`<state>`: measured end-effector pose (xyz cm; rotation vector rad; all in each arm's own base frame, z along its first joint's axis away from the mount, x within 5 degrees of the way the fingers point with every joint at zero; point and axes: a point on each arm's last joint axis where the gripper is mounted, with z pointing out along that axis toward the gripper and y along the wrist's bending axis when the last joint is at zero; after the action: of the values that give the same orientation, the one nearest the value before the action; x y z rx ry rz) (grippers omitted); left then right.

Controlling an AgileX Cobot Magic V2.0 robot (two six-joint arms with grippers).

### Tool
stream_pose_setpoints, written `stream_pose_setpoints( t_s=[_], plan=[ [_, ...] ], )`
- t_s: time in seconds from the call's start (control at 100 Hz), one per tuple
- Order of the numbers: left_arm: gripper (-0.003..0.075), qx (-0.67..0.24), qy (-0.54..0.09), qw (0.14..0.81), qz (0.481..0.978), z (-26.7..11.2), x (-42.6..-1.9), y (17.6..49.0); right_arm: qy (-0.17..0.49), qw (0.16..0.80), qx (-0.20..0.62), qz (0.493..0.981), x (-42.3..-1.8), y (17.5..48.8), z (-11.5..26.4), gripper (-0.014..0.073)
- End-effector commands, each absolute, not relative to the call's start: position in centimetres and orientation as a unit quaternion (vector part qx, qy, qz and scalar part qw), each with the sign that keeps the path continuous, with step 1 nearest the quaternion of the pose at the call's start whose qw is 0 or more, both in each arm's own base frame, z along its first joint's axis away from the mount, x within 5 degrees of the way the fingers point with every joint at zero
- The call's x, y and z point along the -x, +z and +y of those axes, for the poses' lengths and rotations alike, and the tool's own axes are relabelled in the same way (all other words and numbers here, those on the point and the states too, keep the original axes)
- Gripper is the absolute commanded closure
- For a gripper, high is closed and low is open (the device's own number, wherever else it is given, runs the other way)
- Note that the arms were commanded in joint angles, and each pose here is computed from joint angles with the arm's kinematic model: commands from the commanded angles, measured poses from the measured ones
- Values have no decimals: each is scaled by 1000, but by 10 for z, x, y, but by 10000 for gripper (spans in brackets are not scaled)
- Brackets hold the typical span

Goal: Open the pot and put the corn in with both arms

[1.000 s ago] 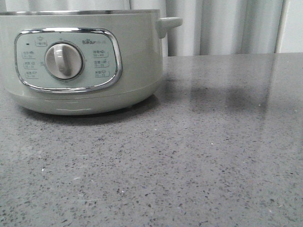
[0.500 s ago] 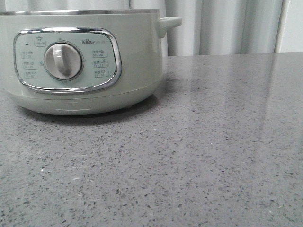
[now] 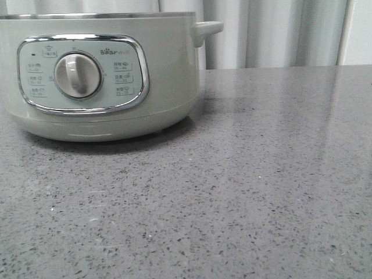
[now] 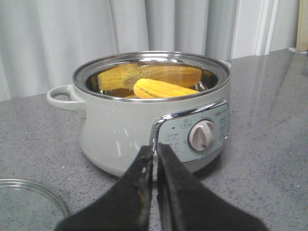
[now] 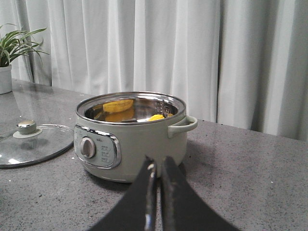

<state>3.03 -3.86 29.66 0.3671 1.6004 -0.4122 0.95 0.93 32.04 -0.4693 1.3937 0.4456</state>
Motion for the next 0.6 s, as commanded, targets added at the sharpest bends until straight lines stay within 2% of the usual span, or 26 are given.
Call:
stream_pose_setpoints(
  t_s=[0.0,0.41,0.5,0.59],
  plan=[
    [738,-137,-200,687,685,-37,-30,310,196,748,202,600,-8,333,8,667],
    [738,-136,-200,688,684,-37,-30,310,196,748,202,600,-8,333,8,667],
    [738,-105,-178,720,663,-30,-33,316,196,748,202,600,-8,333,8,667],
    [738,-94,-115,740,656,-22,-40,309,196,748,202,600,-8,333,8,667]
  ],
)
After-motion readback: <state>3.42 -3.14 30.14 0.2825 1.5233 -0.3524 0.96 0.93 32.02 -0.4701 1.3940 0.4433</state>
